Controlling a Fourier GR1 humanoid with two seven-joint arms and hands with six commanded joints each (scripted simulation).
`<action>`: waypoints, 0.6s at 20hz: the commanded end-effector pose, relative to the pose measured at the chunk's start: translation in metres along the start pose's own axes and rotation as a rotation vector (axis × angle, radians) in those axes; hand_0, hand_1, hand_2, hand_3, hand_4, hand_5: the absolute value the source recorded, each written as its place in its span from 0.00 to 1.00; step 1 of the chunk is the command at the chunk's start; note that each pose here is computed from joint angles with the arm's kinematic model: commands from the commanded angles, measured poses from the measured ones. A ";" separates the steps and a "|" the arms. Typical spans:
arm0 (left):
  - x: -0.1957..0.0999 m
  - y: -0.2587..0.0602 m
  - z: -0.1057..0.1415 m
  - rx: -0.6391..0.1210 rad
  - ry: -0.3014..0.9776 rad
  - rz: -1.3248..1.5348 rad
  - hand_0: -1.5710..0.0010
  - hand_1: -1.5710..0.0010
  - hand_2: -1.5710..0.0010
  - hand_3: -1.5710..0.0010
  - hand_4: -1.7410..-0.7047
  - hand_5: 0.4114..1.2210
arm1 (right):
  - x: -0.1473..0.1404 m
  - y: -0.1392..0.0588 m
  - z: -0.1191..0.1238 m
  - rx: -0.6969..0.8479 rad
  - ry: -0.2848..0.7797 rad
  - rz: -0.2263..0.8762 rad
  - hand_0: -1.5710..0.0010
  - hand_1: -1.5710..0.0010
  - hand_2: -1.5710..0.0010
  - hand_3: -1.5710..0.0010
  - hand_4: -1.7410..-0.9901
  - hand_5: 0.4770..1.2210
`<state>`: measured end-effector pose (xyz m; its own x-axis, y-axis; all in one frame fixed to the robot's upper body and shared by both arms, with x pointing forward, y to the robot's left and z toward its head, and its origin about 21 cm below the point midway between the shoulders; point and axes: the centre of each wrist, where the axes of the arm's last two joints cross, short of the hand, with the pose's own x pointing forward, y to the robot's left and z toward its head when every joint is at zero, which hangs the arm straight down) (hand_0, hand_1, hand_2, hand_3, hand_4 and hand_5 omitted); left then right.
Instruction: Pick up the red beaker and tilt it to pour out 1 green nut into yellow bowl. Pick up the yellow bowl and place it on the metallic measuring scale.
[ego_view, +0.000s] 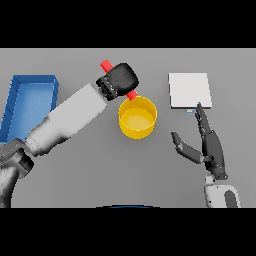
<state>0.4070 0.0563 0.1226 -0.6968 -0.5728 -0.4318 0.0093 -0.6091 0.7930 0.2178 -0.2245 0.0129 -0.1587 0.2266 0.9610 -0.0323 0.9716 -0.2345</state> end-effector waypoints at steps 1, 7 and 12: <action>0.002 0.000 -0.002 -0.002 -0.009 -0.046 0.00 0.00 0.00 0.03 0.01 1.00 | 0.000 0.003 -0.001 -0.005 0.003 -0.002 1.00 1.00 1.00 1.00 0.73 0.14; 0.004 0.008 -0.003 -0.048 -0.038 -0.302 0.00 0.00 0.00 0.01 0.00 1.00 | 0.000 0.002 -0.006 -0.018 -0.001 -0.005 1.00 1.00 1.00 1.00 0.79 0.12; 0.013 0.010 -0.010 -0.061 -0.062 -0.482 0.00 0.00 0.00 0.00 0.01 1.00 | -0.002 0.000 0.001 -0.018 -0.009 0.020 1.00 1.00 1.00 1.00 0.81 0.14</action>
<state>0.4047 0.0372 0.1201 -0.6738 -0.1851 -0.7154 -0.2836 -0.8292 0.4817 0.2172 -0.2250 0.0106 -0.1681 0.2456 0.9547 -0.0110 0.9679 -0.2509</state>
